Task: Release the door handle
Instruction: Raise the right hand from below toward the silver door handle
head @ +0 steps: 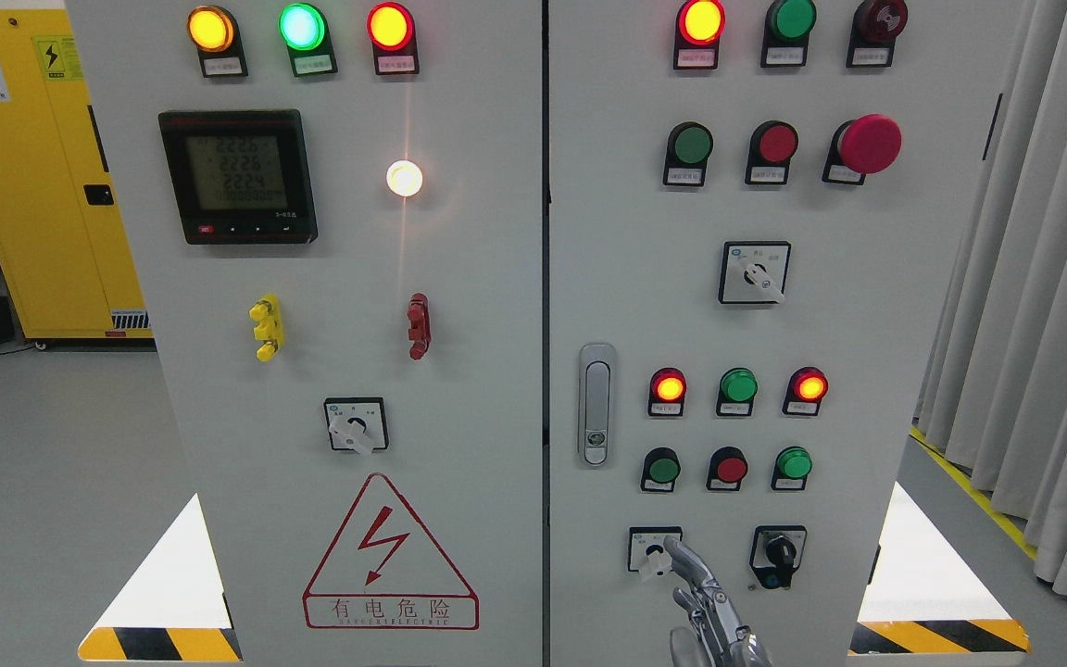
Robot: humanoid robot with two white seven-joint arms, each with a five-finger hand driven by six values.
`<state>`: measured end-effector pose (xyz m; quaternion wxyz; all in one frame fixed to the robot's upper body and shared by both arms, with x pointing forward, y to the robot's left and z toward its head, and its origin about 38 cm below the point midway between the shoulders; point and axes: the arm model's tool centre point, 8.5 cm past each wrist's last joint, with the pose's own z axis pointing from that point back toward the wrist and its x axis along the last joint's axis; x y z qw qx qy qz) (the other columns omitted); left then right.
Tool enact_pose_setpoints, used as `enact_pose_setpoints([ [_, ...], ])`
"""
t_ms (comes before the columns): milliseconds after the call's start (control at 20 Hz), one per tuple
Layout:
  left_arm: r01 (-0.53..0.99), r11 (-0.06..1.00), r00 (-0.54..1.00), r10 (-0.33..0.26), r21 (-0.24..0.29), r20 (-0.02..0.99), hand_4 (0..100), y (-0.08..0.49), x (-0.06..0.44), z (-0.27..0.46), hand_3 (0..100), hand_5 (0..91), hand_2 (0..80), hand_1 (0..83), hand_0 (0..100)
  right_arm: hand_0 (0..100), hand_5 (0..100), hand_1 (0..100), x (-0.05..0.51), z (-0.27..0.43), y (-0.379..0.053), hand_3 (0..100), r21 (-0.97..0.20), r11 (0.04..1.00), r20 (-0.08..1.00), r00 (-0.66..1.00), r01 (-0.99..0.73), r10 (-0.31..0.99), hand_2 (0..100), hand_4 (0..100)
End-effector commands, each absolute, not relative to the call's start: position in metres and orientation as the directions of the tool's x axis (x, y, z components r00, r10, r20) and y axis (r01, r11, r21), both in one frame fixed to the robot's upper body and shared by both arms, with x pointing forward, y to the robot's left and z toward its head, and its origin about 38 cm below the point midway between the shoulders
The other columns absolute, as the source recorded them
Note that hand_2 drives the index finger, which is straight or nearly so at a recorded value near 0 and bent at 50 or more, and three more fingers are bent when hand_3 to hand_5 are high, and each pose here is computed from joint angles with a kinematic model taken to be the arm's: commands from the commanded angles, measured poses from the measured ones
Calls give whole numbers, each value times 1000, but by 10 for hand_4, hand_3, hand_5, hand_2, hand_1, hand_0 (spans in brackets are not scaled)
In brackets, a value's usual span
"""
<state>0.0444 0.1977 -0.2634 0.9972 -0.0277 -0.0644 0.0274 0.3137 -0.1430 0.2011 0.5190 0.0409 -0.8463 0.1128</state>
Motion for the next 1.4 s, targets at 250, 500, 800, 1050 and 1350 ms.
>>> enact_pose_setpoints([
  [250,-51,997,990,58,-58,128,0,198,44,-263,0,0,0,556,120,582,0,122,314,201,-143,0,-151,970,887,-459,-189,49,0,0],
  [500,-51,997,990,58,-58,127,0,198,44,-263,0,0,0,556,120,581,0,123,314,201,-143,0,-154,970,887,-459,-188,52,0,0],
  [800,-50,997,990,57,-58,127,0,198,44,-263,0,0,0,556,120,465,439,343,318,201,-142,503,-321,940,857,-456,-113,238,0,532],
  [1050,-51,997,990,58,-58,127,0,198,44,-263,0,0,0,556,120,587,922,435,322,206,-135,869,-494,869,778,-461,-30,426,0,922],
  [1350,-51,997,990,58,-58,127,0,198,44,-263,0,0,0,556,120,633,1000,430,328,216,-126,1000,-685,715,592,-466,138,657,0,1000],
])
